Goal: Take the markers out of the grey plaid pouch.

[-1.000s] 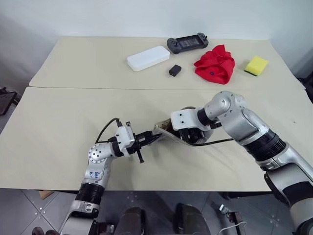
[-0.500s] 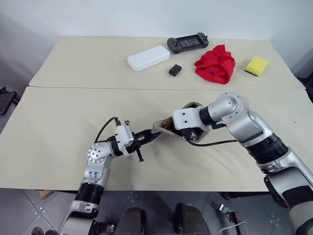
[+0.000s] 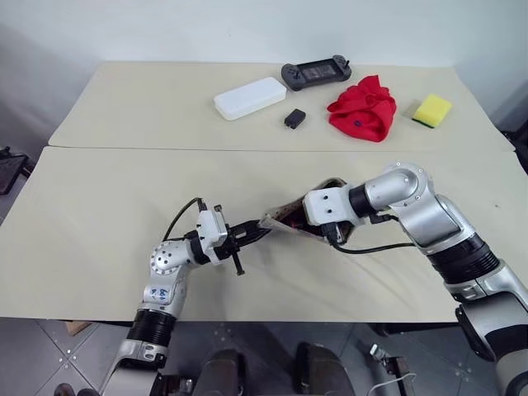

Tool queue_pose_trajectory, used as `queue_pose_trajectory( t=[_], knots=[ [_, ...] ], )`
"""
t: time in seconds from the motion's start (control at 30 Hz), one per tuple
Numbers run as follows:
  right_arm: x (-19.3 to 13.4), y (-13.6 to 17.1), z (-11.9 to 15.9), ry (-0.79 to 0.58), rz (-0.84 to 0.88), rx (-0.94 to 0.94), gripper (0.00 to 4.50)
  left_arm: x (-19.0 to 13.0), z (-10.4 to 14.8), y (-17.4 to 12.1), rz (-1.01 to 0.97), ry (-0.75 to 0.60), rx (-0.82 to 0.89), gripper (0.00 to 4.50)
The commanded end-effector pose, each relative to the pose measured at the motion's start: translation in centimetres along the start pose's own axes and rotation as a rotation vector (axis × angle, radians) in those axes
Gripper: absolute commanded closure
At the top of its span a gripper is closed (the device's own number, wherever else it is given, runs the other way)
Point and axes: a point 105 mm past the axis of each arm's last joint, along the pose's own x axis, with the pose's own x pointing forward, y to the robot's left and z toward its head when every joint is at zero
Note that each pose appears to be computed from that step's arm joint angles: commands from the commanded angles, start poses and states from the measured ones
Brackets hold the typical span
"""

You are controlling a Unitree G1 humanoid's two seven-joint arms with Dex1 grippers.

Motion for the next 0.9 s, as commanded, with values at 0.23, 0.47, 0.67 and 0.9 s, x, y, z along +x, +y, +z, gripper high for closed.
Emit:
queue_pose_trajectory(
  t=[0.23,0.47,0.67,0.9],
  knots=[
    [-1.5,2.3,1.3,-0.071,0.094,-0.139,3.88,-0.8,2.9,1.5,0.073,-0.140,-0.410,4.50],
    [-2.5,1.5,2.2,-0.210,0.020,-0.223,3.88,-1.0,3.2,1.4,0.076,-0.140,-0.505,4.50],
    [-3.9,-0.2,1.9,-0.283,-0.066,-0.107,3.88,-1.3,2.4,0.4,0.036,-0.069,-0.453,4.50],
    [-5.7,-1.3,1.2,-0.383,-0.122,0.122,3.88,-1.6,1.9,-0.8,-0.014,-0.025,-0.380,4.50]
  ],
)
